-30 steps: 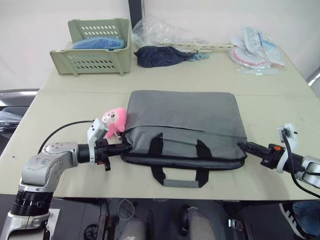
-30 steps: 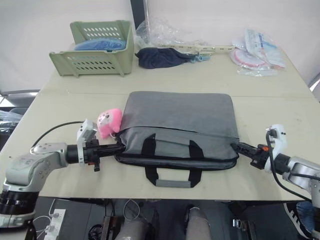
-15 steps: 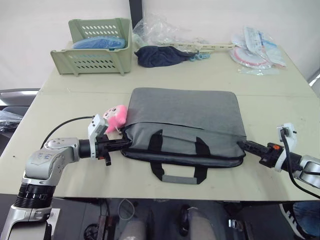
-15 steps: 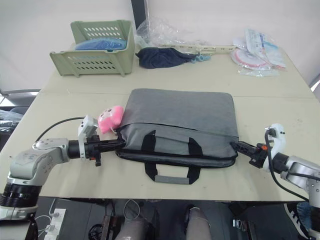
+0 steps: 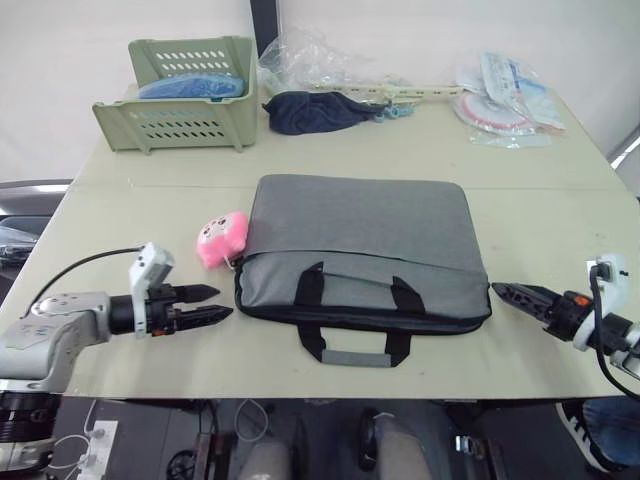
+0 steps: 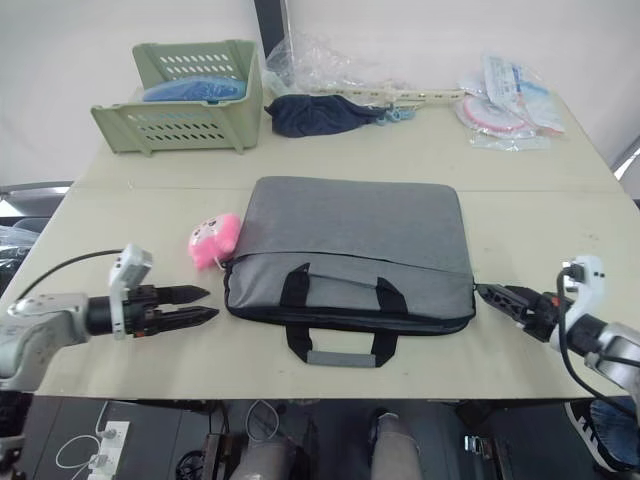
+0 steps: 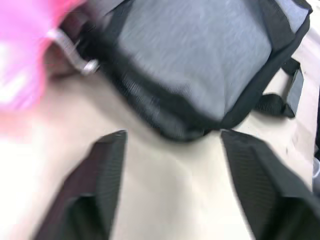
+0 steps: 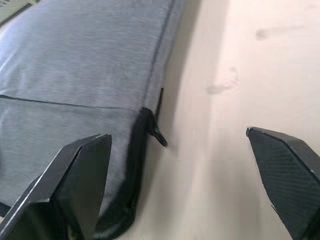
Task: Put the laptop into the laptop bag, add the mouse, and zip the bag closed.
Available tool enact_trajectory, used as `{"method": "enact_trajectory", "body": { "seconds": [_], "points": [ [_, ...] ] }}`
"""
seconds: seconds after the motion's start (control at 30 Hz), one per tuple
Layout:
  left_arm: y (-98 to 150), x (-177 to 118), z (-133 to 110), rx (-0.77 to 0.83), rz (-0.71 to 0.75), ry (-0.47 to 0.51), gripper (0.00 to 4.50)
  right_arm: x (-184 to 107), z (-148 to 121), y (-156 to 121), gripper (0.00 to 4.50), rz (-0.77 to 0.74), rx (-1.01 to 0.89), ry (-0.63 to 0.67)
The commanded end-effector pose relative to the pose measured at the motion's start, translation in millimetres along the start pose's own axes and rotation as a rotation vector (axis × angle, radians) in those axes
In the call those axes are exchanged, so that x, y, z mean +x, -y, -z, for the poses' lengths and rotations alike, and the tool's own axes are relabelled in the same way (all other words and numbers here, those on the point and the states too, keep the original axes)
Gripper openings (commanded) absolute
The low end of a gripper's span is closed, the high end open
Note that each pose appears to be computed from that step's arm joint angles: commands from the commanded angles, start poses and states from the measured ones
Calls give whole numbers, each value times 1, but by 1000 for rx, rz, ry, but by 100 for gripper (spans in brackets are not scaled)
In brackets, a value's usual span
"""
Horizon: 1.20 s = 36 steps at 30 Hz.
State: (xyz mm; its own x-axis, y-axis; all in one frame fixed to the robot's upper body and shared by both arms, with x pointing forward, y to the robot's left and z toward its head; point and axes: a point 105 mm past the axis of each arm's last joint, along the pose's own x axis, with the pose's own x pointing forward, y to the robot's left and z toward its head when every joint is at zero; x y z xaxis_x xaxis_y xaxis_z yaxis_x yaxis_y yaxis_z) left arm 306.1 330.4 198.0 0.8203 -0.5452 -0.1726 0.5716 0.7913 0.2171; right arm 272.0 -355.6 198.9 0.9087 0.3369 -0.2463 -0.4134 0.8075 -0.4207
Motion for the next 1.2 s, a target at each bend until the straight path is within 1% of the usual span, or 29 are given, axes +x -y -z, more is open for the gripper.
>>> {"method": "enact_trajectory", "body": {
  "seconds": [0.03,0.13,0.23,0.3,0.37,0.4,0.53,0.63,0.73,0.8,0.87,0.9,0.97,1.0,1.03,1.07,1.1,1.13,1.17,1.2],
  "points": [
    [-20,-12,-2,111,-78,30,446,-6,9,18,450,13,-211,-45],
    [-34,-17,10,146,-139,-33,446,-11,21,28,450,6,-248,-91],
    [-42,-24,20,105,-172,-52,446,-14,28,42,450,51,-214,-106],
    [-41,-26,28,54,-154,-77,446,-13,27,47,450,77,-203,-89],
    [-40,-26,31,17,-135,-78,446,-9,23,49,450,82,-182,-70],
    [-39,-26,31,19,-130,-80,446,-7,21,50,450,92,-185,-63],
    [-41,-26,27,29,-125,-72,446,6,9,40,450,42,-194,-11],
    [-41,-26,21,27,-108,-44,446,21,-13,25,450,-46,-163,75],
    [-42,-25,17,27,-106,-38,446,35,-35,6,450,-158,-171,134],
    [-42,-21,13,27,-92,-23,446,50,-60,-8,450,-228,-101,221],
    [-37,-12,10,26,-57,-12,446,77,-93,-41,450,-317,-99,339],
    [-36,-10,9,25,-48,-10,446,84,-102,-51,450,-344,-102,367],
    [-35,-3,7,24,-34,0,446,101,-124,-86,450,-453,-45,451],
    [-34,-1,5,22,-27,7,450,105,-130,-100,410,-509,-15,476],
    [-33,3,4,22,-13,13,450,113,-135,-122,368,-577,-4,498],
    [-32,5,3,22,-4,16,450,118,-138,-136,329,-616,-2,507],
    [-31,6,2,23,1,18,450,120,-139,-144,291,-638,-1,511],
    [-29,9,1,24,14,19,450,126,-143,-156,239,-660,9,534],
    [-27,11,-1,19,27,24,450,133,-144,-165,203,-674,15,531],
    [-26,13,-2,15,36,28,450,138,-145,-171,154,-684,19,526]
  ]
}}
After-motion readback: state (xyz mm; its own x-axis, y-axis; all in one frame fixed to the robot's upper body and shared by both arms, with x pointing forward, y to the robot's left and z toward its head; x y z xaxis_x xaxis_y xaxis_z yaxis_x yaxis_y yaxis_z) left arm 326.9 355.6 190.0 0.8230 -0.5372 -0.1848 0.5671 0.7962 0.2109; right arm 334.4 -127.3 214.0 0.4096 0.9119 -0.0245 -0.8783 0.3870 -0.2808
